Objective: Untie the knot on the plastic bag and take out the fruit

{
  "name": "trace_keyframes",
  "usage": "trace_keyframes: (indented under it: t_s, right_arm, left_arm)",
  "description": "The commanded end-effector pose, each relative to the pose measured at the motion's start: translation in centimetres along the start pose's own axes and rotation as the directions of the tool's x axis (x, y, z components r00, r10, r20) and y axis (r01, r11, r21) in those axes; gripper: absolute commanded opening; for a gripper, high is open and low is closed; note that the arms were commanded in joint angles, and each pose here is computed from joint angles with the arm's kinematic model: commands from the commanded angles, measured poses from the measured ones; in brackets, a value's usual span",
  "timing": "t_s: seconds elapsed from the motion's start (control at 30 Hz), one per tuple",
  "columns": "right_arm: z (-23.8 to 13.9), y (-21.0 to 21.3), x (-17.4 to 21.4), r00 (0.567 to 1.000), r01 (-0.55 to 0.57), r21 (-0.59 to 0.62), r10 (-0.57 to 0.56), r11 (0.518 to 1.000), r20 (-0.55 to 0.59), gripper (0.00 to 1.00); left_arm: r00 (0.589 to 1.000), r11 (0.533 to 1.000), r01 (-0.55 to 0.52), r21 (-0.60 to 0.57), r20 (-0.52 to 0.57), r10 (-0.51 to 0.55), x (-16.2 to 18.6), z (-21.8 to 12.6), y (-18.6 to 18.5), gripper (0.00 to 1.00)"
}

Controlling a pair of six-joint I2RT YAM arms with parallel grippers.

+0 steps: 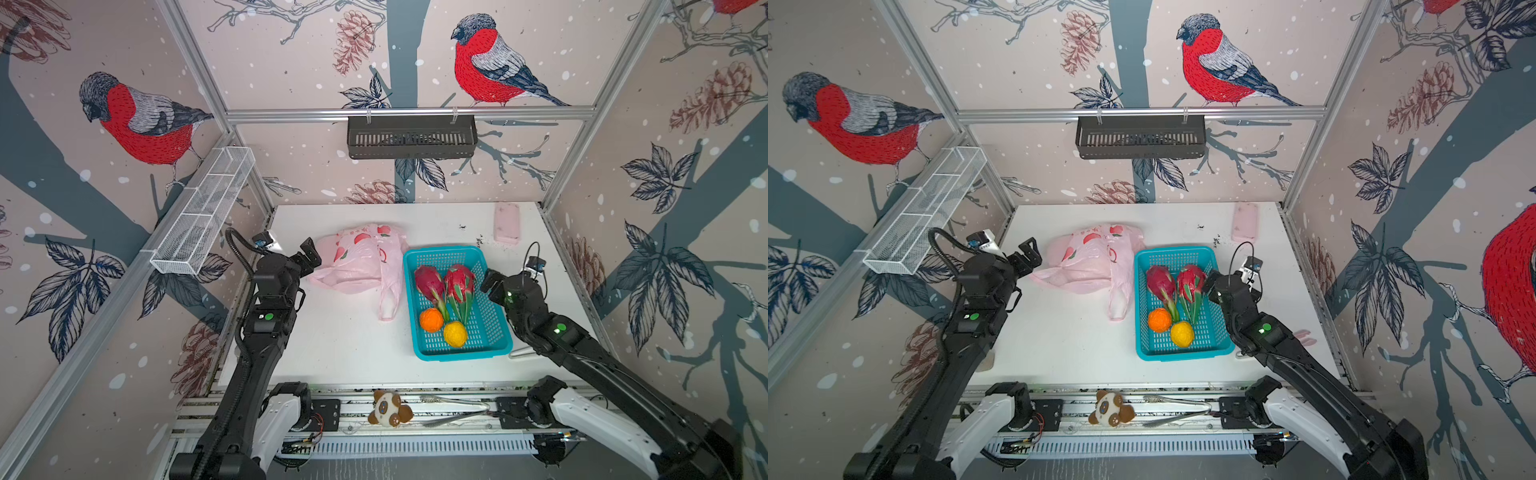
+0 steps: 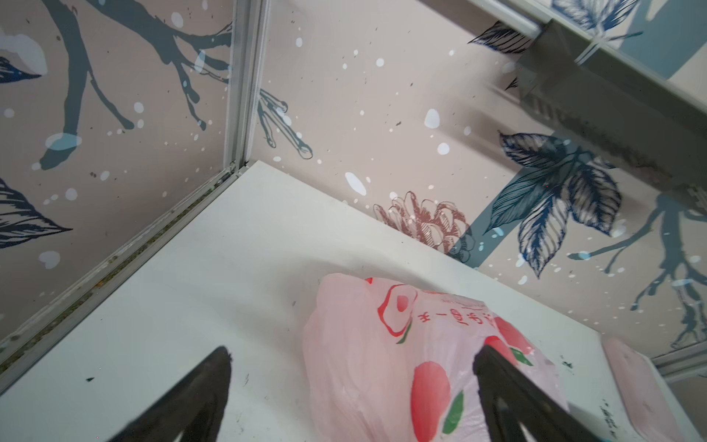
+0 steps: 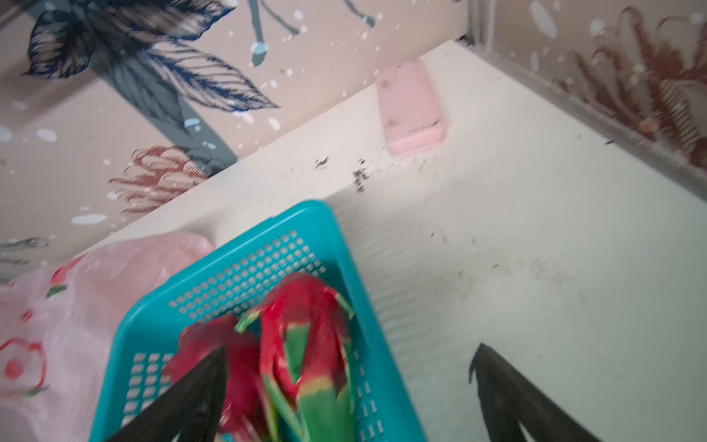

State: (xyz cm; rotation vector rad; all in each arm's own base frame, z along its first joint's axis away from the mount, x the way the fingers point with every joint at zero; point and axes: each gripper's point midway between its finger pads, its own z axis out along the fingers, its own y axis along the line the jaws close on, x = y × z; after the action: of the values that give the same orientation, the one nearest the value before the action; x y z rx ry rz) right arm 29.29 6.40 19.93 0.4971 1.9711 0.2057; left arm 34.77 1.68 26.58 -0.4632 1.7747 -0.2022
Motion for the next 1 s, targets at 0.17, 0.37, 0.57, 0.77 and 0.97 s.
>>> trace_keyframes:
  t_s: [0.17, 0.37, 0.57, 0.77, 0.97]
  right_arm:
    - [5.2, -8.1, -4.4, 0.993, 0.006, 0.076, -0.015, 0.997, 0.121, 0.99]
    - [7.1, -12.2, -3.1, 0.977, 0.14, 0.227, -0.172, 0.964, 0.129, 0.99]
    - [7.2, -13.2, -3.3, 0.951, 0.169, 0.265, -0.228, 0.949, 0.21, 0.99]
    - [8.1, -12.4, -3.1, 0.928, 0.176, 0.204, -0.232, 0.963, 0.291, 0.99]
    - [8.8, -10.1, -2.9, 0.89, 0.25, 0.159, -0.291, 0.955, 0.351, 0.99]
  left_arm:
    - [0.998, 0.979, -0.067, -0.193, -0.032, 0.061, 3.3, 4.3, 5.2, 0.98]
    - [0.989, 0.962, -0.141, -0.235, -0.065, 0.129, 7.3, 6.1, 7.6, 0.98]
    - [0.978, 0.944, -0.21, -0.256, -0.063, 0.201, 9.6, 6.1, 9.1, 0.98]
    - [0.962, 0.932, -0.257, -0.255, 0.022, 0.271, 9.9, 5.2, 9.7, 0.98]
    - [0.941, 0.951, -0.28, -0.128, 0.159, 0.299, 8.9, 4.3, 7.3, 0.98]
